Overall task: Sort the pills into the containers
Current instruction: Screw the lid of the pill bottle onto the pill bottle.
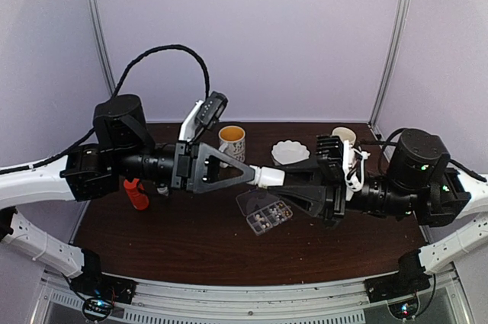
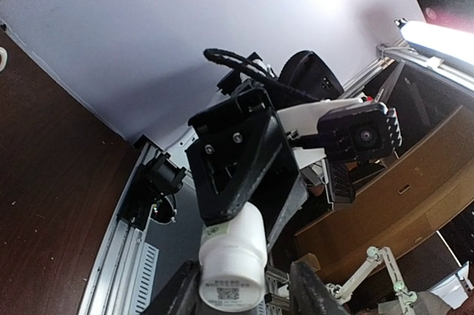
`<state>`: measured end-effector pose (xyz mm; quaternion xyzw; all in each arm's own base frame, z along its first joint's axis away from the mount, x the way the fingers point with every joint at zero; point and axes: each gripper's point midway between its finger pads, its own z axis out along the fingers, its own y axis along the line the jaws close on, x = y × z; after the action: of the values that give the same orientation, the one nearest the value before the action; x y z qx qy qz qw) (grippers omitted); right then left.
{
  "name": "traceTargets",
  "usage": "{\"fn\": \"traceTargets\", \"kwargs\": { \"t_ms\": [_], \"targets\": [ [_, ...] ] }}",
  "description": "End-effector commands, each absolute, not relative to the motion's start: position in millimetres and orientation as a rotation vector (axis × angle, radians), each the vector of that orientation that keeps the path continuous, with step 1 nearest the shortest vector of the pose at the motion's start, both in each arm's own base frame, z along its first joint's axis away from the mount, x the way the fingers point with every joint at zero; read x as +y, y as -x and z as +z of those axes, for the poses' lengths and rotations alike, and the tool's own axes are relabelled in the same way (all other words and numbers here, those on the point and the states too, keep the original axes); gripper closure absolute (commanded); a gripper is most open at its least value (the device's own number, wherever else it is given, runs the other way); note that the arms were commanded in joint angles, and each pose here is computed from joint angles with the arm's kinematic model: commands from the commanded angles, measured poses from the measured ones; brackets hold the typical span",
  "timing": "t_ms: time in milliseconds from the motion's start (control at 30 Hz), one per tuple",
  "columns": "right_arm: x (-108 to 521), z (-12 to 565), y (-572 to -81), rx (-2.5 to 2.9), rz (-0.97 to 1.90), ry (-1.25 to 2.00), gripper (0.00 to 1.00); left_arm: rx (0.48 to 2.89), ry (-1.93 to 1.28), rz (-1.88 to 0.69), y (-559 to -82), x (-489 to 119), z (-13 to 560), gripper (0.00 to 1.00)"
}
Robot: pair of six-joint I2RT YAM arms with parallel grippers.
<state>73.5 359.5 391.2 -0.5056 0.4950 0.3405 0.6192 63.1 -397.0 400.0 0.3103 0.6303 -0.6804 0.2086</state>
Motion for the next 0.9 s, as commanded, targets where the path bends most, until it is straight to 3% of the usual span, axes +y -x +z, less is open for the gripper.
{"fn": "traceTargets", "kwargs": {
  "t_ms": [0,167,300,400,700,867],
  "targets": [
    [358,394,-79,1.154,0.757,1.139,1.0,1.652,-0.906,-1.909,-57,-392,418,0.65],
    [360,395,-76,1.166,0.79,1.131,1.0,1.619,-0.957,-1.865,-55,-390,419,0.87],
    [360,401,-80,1.223,0.857,1.054,1.0,1.579,-1.053,-1.762,-53,-388,415,0.91],
    [361,412,-79,1.267,0.968,0.974,1.0,1.532,-1.156,-1.603,-55,-385,408,1.0],
    [364,454,-44,1.313,1.58,0.766,1.0,0.937,-1.508,-1.046,-46,-360,413,1.0],
    [370,458,-39,1.39,1.759,0.68,1.0,0.653,-1.611,-0.757,-44,-359,410,1.0]
  ]
}}
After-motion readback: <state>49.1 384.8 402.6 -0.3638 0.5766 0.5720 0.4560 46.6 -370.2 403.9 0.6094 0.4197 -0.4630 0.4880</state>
